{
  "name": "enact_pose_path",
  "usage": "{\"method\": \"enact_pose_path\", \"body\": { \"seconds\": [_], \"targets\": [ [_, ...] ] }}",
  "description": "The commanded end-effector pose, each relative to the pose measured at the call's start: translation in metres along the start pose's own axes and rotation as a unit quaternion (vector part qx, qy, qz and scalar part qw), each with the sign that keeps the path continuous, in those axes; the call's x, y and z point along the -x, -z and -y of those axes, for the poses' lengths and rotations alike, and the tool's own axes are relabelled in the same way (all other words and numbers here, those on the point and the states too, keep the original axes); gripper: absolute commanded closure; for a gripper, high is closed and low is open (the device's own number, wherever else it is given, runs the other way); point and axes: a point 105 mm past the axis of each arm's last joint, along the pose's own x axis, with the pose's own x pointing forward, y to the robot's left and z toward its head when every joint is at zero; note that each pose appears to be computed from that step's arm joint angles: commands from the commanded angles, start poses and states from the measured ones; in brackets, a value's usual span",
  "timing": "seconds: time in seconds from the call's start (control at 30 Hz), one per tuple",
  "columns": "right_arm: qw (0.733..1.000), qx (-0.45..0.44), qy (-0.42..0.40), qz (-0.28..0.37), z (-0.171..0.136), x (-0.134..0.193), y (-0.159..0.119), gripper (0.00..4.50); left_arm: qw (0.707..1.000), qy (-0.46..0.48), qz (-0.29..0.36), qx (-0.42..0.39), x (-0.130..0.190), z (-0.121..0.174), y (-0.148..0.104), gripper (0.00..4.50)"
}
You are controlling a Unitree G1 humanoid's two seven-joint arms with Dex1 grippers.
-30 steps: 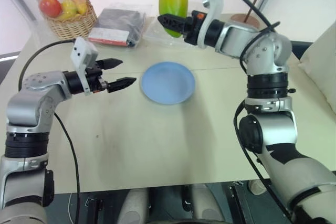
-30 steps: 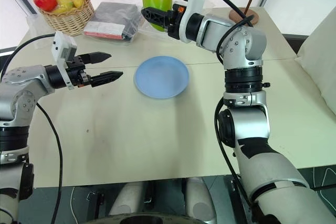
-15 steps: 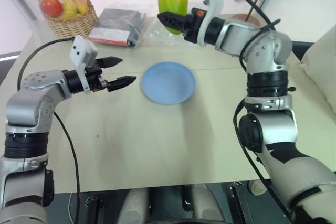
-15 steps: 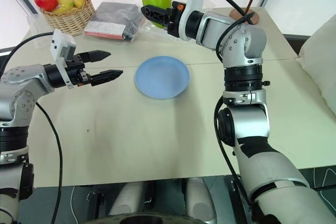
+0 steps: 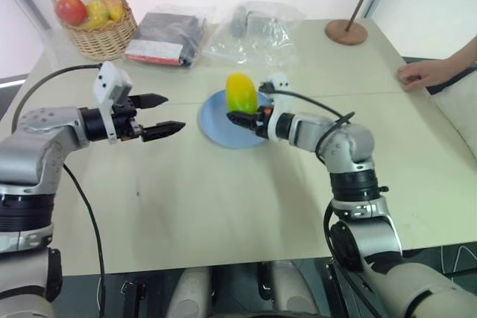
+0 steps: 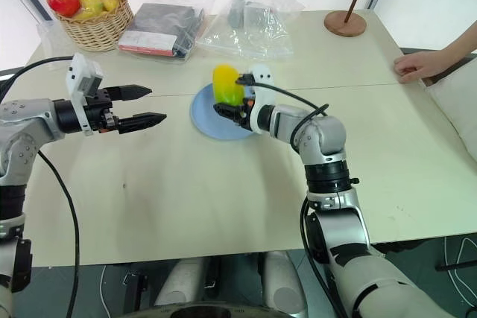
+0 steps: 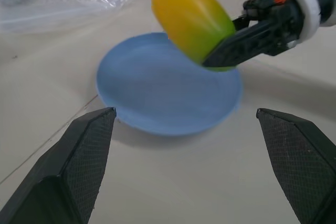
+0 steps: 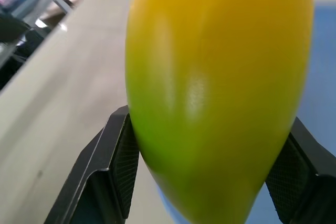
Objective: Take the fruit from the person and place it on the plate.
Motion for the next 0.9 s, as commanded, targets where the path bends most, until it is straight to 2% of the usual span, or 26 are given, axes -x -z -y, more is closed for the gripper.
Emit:
{"method": "enact_pose_path", "body": {
  "seconds": [0.03,0.2,0.43,0.5,0.53,0.57,0.73,0.9],
  "targets": [
    [0.999,0.009,0.02,0.032,0.004,-0.006,-0.012,1.91,1.0,0.02,-0.012,-0.013,0.002,0.007,-0.003,0.0],
    [0.998,-0.004,0.059,0.016,0.021,-0.016,0.0,1.91,0.999,0.037,-0.036,-0.009,0.002,0.011,0.006,0.0],
    [0.998,-0.002,0.062,0.006,0.02,-0.022,0.005,1.91,0.998,0.033,-0.048,-0.013,0.003,0.01,0.009,0.0],
    [0.998,0.001,0.061,0.007,0.019,-0.022,0.004,0.88,0.998,0.032,-0.048,-0.014,0.003,0.01,0.01,0.0],
    [0.998,0.001,0.06,0.007,0.019,-0.021,0.003,0.67,0.998,0.032,-0.048,-0.013,0.003,0.01,0.01,0.0],
    [0.998,0.001,0.059,0.008,0.018,-0.02,0.001,0.07,0.998,0.031,-0.048,-0.013,0.003,0.01,0.01,0.0],
    [0.999,0.004,0.053,0.011,0.017,-0.009,-0.009,0.02,0.998,0.032,-0.047,-0.012,0.003,0.011,0.012,0.0],
    [0.998,0.042,0.047,0.025,0.014,0.021,-0.029,0.02,0.998,0.034,-0.043,-0.011,0.001,0.011,0.012,0.0]
  ]
}}
